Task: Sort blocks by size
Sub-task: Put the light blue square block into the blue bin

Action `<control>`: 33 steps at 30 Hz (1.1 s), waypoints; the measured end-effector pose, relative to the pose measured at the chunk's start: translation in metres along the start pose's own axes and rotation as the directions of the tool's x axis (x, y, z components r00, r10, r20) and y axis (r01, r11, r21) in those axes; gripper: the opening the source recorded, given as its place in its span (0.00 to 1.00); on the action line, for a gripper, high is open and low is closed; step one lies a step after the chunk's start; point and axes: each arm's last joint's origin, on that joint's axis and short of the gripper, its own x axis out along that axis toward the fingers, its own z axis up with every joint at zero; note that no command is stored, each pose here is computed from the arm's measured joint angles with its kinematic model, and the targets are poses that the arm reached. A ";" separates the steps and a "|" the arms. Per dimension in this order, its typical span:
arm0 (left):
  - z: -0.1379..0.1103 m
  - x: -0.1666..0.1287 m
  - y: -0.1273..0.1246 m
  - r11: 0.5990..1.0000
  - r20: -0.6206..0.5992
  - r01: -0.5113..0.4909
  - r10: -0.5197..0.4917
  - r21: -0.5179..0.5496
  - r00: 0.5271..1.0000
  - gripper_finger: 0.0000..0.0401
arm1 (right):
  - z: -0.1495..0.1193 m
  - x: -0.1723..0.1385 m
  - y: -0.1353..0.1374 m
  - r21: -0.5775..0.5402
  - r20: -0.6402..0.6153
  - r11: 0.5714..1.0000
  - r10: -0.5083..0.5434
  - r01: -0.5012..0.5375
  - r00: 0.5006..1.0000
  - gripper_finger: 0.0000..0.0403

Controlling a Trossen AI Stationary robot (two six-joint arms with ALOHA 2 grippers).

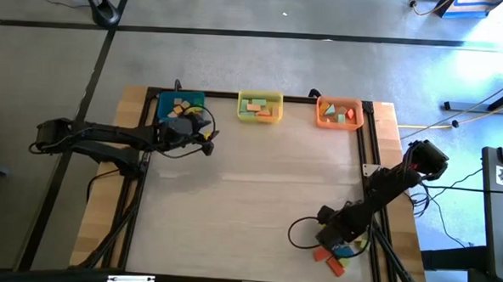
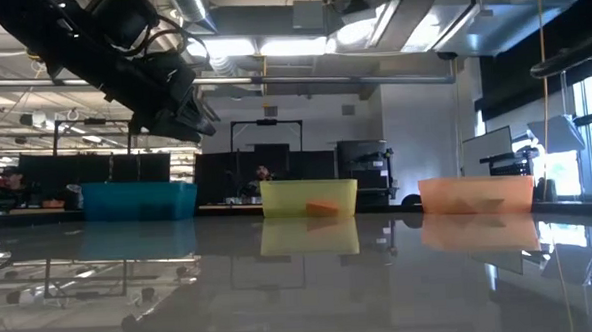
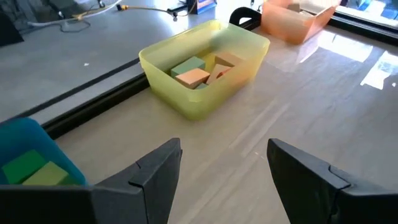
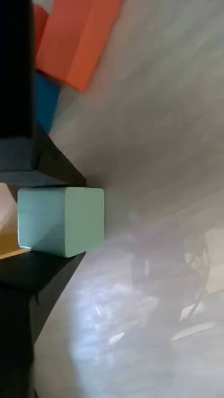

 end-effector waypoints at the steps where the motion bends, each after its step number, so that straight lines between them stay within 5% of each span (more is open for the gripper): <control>1: 0.000 0.000 0.000 1.000 0.000 0.000 0.000 0.016 1.000 0.57 | 0.001 -0.001 0.000 -0.020 0.000 1.000 0.002 -0.002 1.000 0.32; 10: 0.001 0.000 0.001 0.996 0.003 -0.004 0.004 0.090 1.000 0.57 | 0.026 -0.038 0.000 -0.163 0.150 0.987 0.036 -0.011 0.988 0.32; 22: 0.010 -0.001 -0.003 0.990 0.093 0.014 -0.027 0.143 0.995 0.57 | 0.095 -0.094 -0.049 -0.287 0.542 0.943 0.016 0.168 0.840 0.32; 27: 0.010 -0.004 -0.010 0.974 0.109 0.039 -0.065 0.222 0.992 0.57 | 0.138 -0.112 -0.066 -0.412 0.628 0.903 0.186 0.121 0.755 0.32; 33: 0.010 -0.010 -0.023 0.920 0.116 0.145 -0.199 0.365 0.973 0.57 | 0.180 -0.118 -0.094 -0.512 0.740 0.855 0.390 0.083 0.548 0.32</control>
